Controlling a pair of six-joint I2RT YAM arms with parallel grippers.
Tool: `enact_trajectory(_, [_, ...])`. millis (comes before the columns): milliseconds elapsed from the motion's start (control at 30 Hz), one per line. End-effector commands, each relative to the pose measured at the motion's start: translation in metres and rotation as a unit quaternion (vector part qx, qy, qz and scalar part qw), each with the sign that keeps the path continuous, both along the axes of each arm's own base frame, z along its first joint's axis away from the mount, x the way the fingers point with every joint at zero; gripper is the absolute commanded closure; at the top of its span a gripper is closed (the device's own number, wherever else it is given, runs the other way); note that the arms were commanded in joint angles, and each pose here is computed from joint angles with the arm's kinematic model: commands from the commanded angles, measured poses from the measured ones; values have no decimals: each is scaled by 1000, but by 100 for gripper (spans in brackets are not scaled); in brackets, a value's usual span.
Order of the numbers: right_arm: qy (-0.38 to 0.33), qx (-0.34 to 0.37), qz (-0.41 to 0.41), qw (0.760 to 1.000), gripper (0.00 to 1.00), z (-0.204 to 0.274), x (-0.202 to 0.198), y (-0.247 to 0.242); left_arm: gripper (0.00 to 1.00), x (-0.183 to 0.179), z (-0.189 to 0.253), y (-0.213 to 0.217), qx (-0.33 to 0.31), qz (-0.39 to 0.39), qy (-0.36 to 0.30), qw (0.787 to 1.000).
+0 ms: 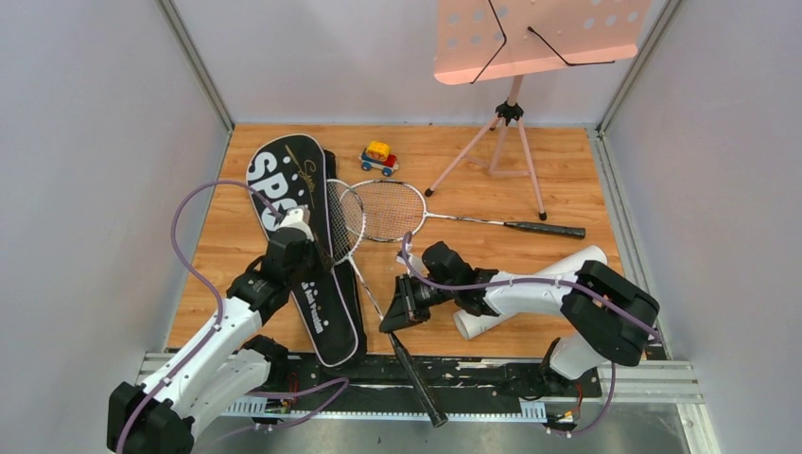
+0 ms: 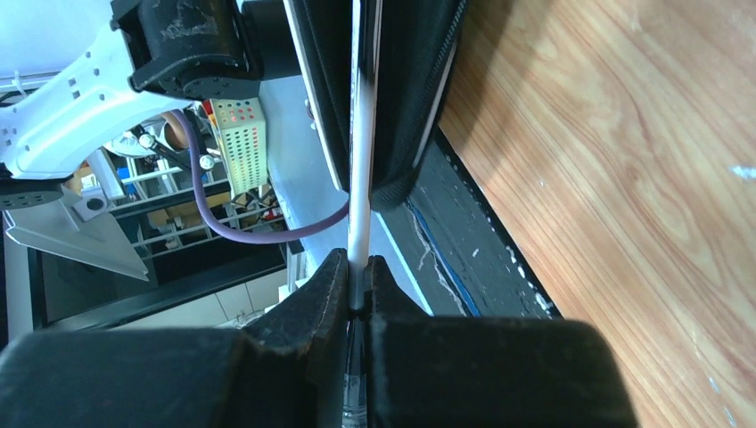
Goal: Pack up the badminton gear
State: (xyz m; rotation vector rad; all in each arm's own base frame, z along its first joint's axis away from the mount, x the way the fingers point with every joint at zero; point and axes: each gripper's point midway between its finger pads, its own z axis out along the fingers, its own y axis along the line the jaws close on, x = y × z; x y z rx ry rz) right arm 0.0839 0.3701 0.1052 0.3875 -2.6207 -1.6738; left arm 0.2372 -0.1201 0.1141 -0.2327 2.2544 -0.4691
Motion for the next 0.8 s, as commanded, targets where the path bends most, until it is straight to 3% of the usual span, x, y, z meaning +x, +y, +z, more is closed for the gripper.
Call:
enact_trajectory(0, [-59, 70, 18, 996, 100, 36, 19, 28, 100, 4, 19, -13, -37, -22, -38, 998])
enact_trajectory(433, [-135, 85, 13, 987, 100, 41, 66, 51, 100, -23, 32, -26, -102, -60, -48, 992])
enact_trajectory(767, [-112, 47, 46, 992, 100, 21, 79, 57, 100, -35, 29, -29, -113, -82, -43, 989])
